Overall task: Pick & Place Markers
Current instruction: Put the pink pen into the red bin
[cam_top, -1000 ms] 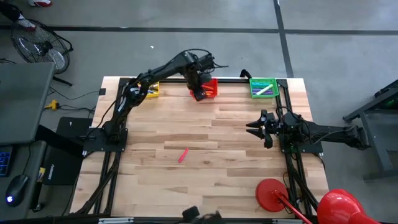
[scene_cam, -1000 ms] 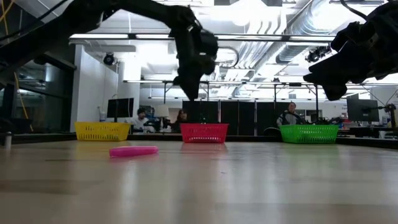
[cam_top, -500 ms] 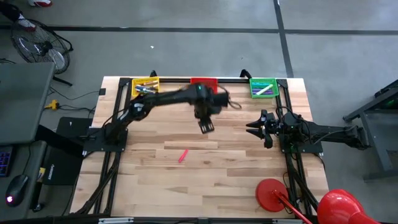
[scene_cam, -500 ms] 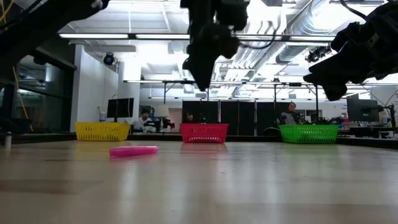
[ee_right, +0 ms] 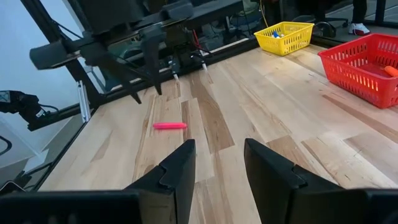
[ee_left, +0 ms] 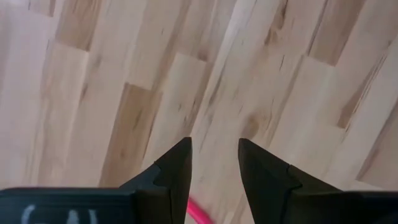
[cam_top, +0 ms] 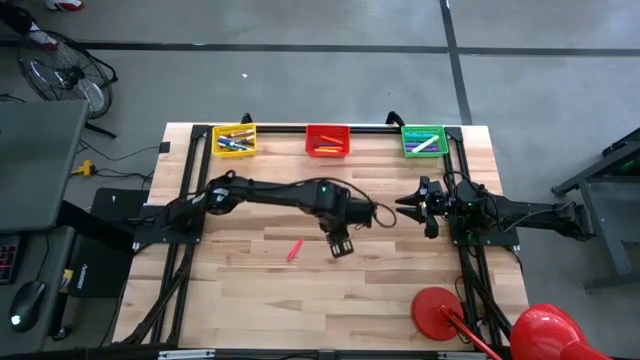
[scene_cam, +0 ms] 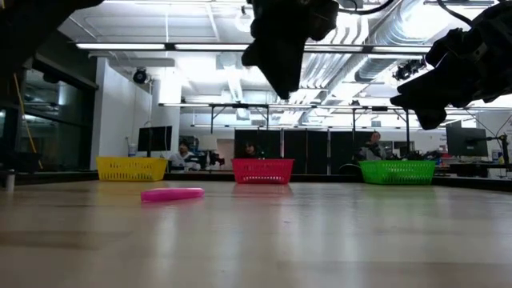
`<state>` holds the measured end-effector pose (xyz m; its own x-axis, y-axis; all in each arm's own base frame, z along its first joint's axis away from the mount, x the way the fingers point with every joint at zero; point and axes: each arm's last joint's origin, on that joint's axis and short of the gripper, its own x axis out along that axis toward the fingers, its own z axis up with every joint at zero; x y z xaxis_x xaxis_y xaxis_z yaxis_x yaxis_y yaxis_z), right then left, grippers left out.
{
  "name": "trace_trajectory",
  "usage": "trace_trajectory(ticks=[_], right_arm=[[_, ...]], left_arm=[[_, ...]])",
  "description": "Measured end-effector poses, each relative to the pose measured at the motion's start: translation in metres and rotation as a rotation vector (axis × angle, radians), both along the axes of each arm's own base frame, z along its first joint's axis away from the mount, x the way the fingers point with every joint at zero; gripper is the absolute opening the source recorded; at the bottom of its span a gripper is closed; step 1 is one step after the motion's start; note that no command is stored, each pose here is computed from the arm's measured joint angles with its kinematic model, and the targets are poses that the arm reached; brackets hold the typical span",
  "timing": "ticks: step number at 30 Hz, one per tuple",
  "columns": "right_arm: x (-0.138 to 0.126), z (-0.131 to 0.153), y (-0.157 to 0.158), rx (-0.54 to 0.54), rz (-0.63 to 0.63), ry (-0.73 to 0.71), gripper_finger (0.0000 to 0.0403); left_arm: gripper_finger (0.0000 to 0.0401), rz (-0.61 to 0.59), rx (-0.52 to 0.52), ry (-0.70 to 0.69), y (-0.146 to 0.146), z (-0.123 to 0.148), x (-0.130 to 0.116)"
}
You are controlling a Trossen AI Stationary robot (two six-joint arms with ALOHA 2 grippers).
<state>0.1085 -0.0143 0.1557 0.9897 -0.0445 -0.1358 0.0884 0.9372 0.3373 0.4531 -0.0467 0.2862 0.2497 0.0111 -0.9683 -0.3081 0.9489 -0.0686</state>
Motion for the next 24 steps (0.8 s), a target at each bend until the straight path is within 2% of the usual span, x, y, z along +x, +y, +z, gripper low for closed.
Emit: trace_trajectory(ticks=[7, 11, 15, 19, 22, 24], right_arm=[[0.000, 0.000, 0.000, 0.000, 0.000, -0.001, 0.0126], [0.000, 0.000, 0.000, 0.000, 0.000, -0.001, 0.0126], [0.000, 0.000, 0.000, 0.000, 0.000, -0.002, 0.0126], [0.000, 0.000, 0.000, 0.000, 0.000, -0.002, 0.0126], [0.000, 0.000, 0.000, 0.000, 0.000, -0.002, 0.0126], [0.000, 0.000, 0.000, 0.000, 0.000, -0.002, 0.0126]], left_arm=[[0.0127, 0.027, 0.085, 0.119, -0.029, -0.002, -0.017], [0.0127, 0.017, 0.074, 0.053, -0.044, -0.004, -0.013], [0.0127, 0.093, 0.095, 0.129, -0.039, 0.002, -0.031], [0.0127, 0.207, 0.123, 0.139, -0.030, 0.002, -0.053], [0.0127, 0.206, 0.018, 0.043, -0.031, -0.008, -0.063], [0.0127, 0.205, -0.040, 0.010, -0.034, -0.012, -0.082]])
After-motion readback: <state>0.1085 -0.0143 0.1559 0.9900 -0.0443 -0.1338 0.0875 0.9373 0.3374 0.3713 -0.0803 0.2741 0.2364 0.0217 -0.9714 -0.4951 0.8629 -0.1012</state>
